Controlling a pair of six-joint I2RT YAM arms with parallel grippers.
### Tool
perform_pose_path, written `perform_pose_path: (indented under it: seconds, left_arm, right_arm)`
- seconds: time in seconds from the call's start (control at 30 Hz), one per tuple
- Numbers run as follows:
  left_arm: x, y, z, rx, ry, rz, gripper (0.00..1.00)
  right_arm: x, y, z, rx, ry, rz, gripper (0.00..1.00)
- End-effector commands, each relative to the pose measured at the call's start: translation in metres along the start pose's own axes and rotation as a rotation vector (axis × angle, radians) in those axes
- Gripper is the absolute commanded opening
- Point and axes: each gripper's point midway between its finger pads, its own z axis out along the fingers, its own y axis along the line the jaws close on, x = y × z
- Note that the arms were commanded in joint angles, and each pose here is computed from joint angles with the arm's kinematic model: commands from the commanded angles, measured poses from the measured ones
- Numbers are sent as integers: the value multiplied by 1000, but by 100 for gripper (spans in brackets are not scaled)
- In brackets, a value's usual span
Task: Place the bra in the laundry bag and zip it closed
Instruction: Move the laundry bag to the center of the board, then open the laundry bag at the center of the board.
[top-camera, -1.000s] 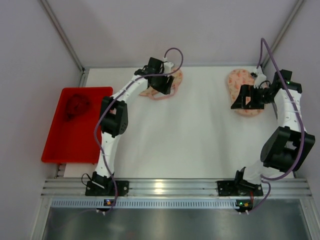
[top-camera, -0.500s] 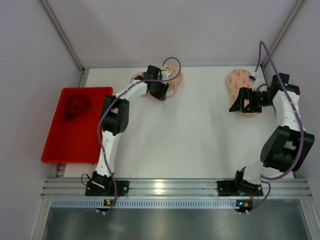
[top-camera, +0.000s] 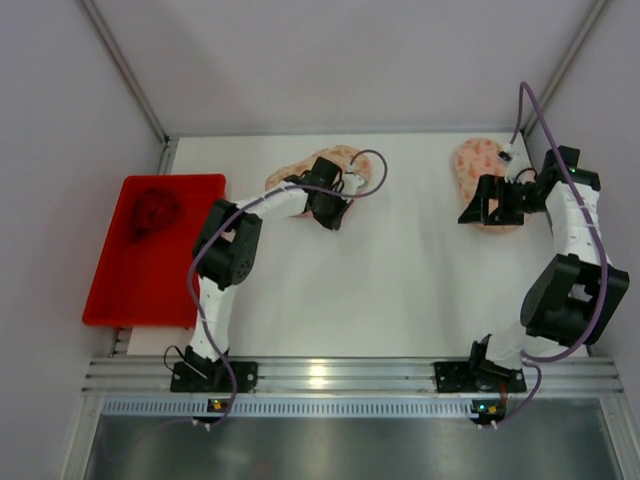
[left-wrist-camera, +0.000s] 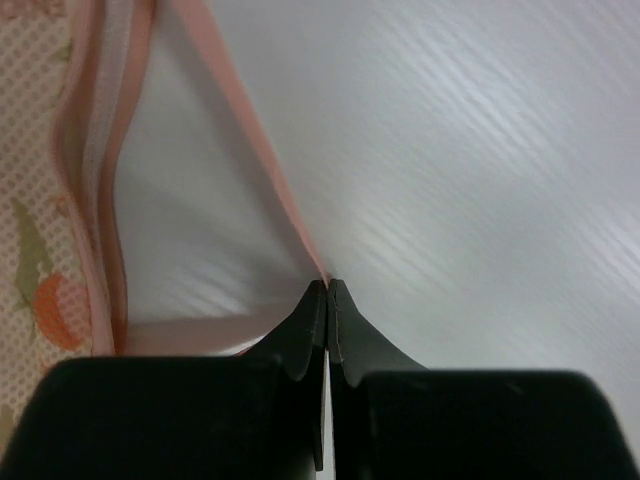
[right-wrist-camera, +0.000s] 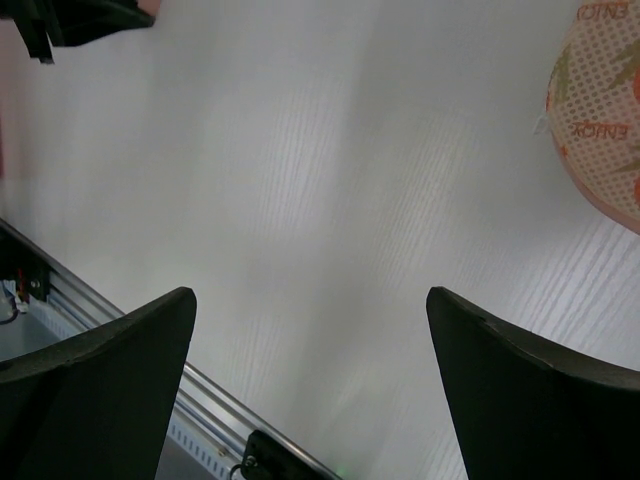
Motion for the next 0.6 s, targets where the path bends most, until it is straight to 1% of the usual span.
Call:
perform_pose_path:
  seconds: [0.0,0.03,0.07,0.1,0.17,0.2,0.23,0.3,0.33,0.43,0.5,0.53,0.57]
  left_arm:
    - [59,-77,-8,178,189,-36,0]
    - [56,-100,-13,221,185,-43,0]
    - [58,-115,-18,258,188,-54,0]
    - [44,-136,-35,330,145,-56,0]
    - [33,-169,-50,404,123,-64,0]
    - [22,-188,-65,486,93,-61,0]
    - [15,-202,-74,532,80,-71,0]
    - [-9,-218,-92,612,18,-91,0]
    - [-22,-228,-109,666,-11,-111,0]
    - [-68,-235,-145,700,-137,-83,0]
    - [-88,-232,-161,707,-188,-98,0]
    - [-102,-219,-169,698,-224,-147,0]
    - [-117,-210,-184,689,-274,-155,0]
  right_arm:
    - [-8,10,-12,2,-58,-55,99]
    - [-7,10,-12,1,-57,-51,99]
    - [-8,11,-13,0,-60,-55,99]
    - [-7,12,-13,-2,-61,-54,99]
    - [-9,14,-14,-10,-68,-49,99]
    - [-9,14,-15,-12,-69,-42,99]
    - [-11,14,-17,-13,-78,-33,99]
    - [-13,13,-19,-18,-86,-21,99]
    - [-16,12,-22,-15,-95,-17,99]
    - [-19,11,-27,-15,-107,-13,100]
    - [-19,12,-28,-19,-111,-15,99]
    - [-19,13,-28,-24,-111,-14,100]
    - [-19,15,-28,-34,-114,-14,99]
